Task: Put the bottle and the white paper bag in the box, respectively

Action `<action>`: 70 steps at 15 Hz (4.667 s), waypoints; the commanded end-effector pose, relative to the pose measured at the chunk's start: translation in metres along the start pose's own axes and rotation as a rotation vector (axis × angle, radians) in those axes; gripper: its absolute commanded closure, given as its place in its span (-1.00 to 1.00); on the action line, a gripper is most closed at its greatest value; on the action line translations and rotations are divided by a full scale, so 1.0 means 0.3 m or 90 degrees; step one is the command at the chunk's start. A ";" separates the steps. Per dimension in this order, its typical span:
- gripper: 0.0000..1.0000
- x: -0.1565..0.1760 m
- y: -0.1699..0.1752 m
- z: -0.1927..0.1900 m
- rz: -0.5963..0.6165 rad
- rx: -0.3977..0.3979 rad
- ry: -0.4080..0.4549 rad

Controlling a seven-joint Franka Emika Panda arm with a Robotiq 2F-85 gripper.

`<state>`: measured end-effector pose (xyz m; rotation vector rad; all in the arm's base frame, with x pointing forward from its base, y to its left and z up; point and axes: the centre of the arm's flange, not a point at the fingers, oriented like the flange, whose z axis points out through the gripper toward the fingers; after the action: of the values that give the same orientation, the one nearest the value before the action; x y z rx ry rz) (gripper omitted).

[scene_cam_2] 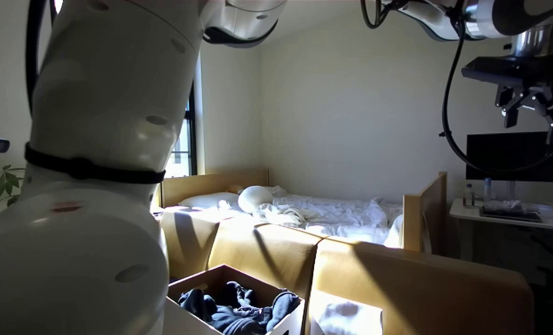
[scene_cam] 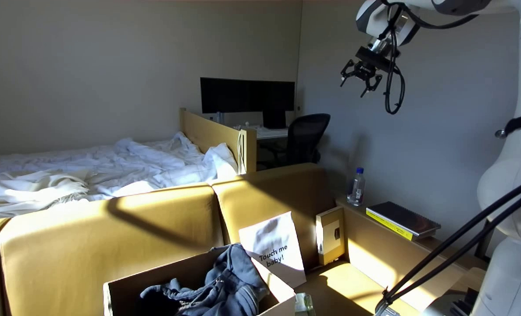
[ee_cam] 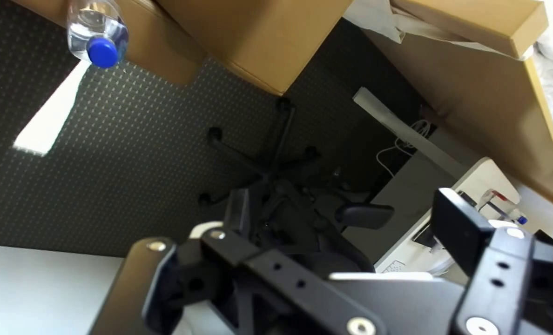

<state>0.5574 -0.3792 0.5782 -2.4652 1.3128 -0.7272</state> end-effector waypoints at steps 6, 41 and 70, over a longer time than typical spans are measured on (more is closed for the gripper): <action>-1.00 0.110 -0.094 0.011 0.023 0.044 0.016; -1.00 0.356 0.453 1.014 0.493 -0.321 -0.141; 0.80 0.301 0.505 1.016 0.469 -0.368 -0.226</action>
<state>0.6172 -0.4917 0.2477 -2.0127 2.3058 0.2521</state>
